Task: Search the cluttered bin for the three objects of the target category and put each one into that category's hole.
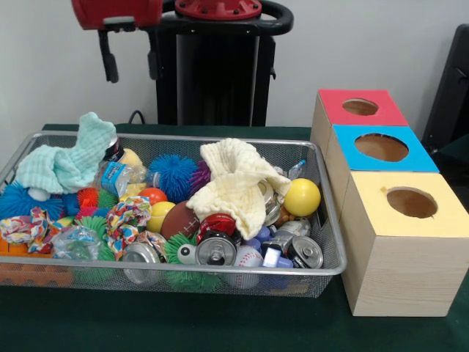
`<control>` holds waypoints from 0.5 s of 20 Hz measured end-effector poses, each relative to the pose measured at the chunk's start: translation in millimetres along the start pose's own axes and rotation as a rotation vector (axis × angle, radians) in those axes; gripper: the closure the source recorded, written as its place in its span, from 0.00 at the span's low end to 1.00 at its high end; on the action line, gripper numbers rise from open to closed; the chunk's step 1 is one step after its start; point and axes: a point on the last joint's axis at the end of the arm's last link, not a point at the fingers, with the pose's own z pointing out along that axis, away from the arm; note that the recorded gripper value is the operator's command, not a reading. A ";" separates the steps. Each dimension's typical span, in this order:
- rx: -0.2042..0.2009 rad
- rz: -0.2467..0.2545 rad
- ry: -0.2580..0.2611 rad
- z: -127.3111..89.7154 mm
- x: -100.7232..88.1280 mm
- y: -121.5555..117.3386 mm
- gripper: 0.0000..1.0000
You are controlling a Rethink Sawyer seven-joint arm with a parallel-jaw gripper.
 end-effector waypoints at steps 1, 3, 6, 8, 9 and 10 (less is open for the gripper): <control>-0.006 0.013 0.005 3.5 3.8 -7.2 0.00; -0.011 0.022 0.011 8.1 8.7 -14.7 0.00; -0.011 0.030 0.029 20.8 22.2 -31.7 0.00; -0.009 0.029 0.035 26.4 27.9 -38.2 0.00; -0.006 0.026 0.037 31.1 32.0 -42.4 0.00; -0.004 0.022 0.037 34.4 34.5 -44.8 0.00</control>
